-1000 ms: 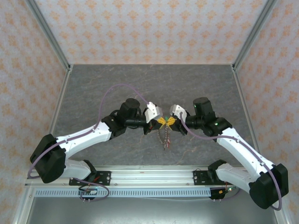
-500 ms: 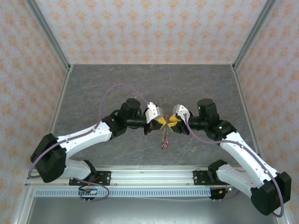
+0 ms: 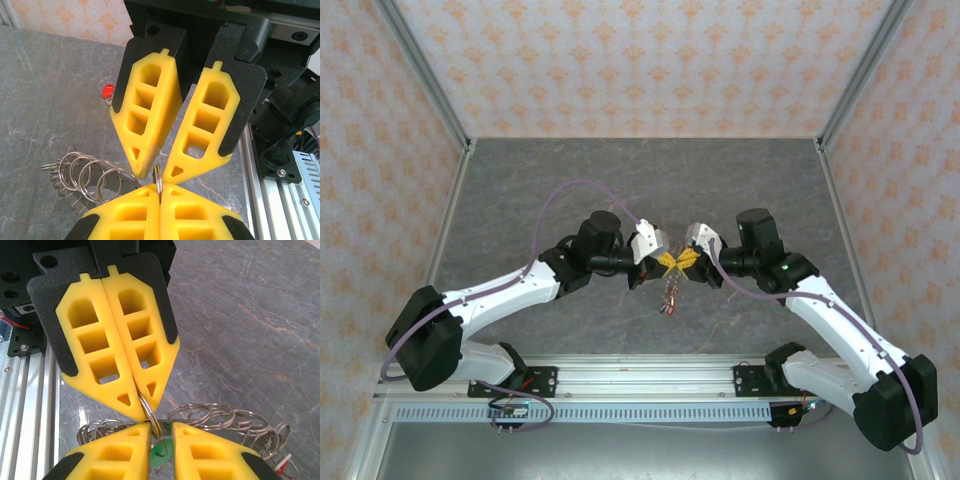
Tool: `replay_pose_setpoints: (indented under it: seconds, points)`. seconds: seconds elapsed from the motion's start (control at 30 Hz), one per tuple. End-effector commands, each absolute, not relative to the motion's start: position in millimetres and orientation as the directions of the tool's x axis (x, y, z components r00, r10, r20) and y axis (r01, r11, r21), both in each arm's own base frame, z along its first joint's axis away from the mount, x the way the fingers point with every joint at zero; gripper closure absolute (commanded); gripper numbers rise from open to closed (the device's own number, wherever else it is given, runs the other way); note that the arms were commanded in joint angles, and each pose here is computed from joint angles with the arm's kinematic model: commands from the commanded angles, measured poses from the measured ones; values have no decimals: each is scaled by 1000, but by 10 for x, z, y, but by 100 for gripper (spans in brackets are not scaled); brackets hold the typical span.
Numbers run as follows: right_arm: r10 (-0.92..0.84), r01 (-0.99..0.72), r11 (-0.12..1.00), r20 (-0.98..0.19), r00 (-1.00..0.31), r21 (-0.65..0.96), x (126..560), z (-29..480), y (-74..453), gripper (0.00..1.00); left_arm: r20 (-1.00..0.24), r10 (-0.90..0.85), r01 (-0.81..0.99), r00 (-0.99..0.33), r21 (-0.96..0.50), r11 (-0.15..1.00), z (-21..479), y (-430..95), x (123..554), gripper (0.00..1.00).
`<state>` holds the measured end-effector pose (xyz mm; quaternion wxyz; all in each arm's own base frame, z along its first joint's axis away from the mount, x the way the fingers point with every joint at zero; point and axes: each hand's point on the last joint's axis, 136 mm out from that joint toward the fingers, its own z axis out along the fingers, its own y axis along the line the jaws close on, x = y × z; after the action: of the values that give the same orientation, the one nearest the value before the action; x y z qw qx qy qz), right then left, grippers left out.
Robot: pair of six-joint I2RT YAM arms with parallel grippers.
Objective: Put the keys on the keyring
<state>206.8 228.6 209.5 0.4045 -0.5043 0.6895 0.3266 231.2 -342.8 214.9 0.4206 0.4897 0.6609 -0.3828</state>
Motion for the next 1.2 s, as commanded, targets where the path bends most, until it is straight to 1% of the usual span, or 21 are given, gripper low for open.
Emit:
replay_pose_setpoints:
  seconds: [0.0, 0.07, 0.2, 0.3, 0.37, 0.53, 0.7, 0.83, 0.97, 1.17]
  points:
    - [-376, -967, 255, -921, -99, 0, 2116, 2355, 2352, 86, -957, 278, 982, -84, -33, 183, 2450, -3513, 2317, 100]
    - [-380, -965, 263, -920, -102, -2, 2131, 2354, 2343, 93, -956, 282, 981, -83, -29, 190, 2439, -3505, 2325, 100]
    - [-416, -960, 281, -902, -114, -8, 2152, 2320, 2307, 100, -949, 304, 977, -87, -22, 213, 2394, -3475, 2352, 99]
    - [-462, -963, 270, -879, -122, -8, 2139, 2310, 2280, 100, -934, 345, 975, -87, -8, 222, 2320, -3439, 2355, 89]
    - [-506, -966, 259, -852, -136, 1, 2115, 2282, 2261, 100, -922, 378, 974, -84, 4, 225, 2281, -3407, 2357, 86]
    - [-636, -968, 242, -764, -107, -66, 2068, 2248, 2227, 100, -916, 395, 974, -70, 22, 226, 2285, -3385, 2354, 84]
    - [-666, -972, 222, -740, -90, -81, 2043, 2283, 2260, 100, -930, 363, 974, -61, 24, 223, 2354, -3401, 2349, 86]
    - [-680, -973, 212, -729, -77, -95, 2026, 2321, 2285, 100, -933, 355, 973, -64, 21, 231, 2369, -3400, 2355, 92]
    - [-651, -975, 197, -757, -53, -101, 1989, 2414, 2327, 100, -933, 354, 975, -64, 18, 223, 2367, -3398, 2334, 100]
    - [-589, -972, 210, -807, -37, -109, 1968, 2432, 2375, 94, -945, 322, 977, -66, 5, 215, 2399, -3424, 2319, 100]
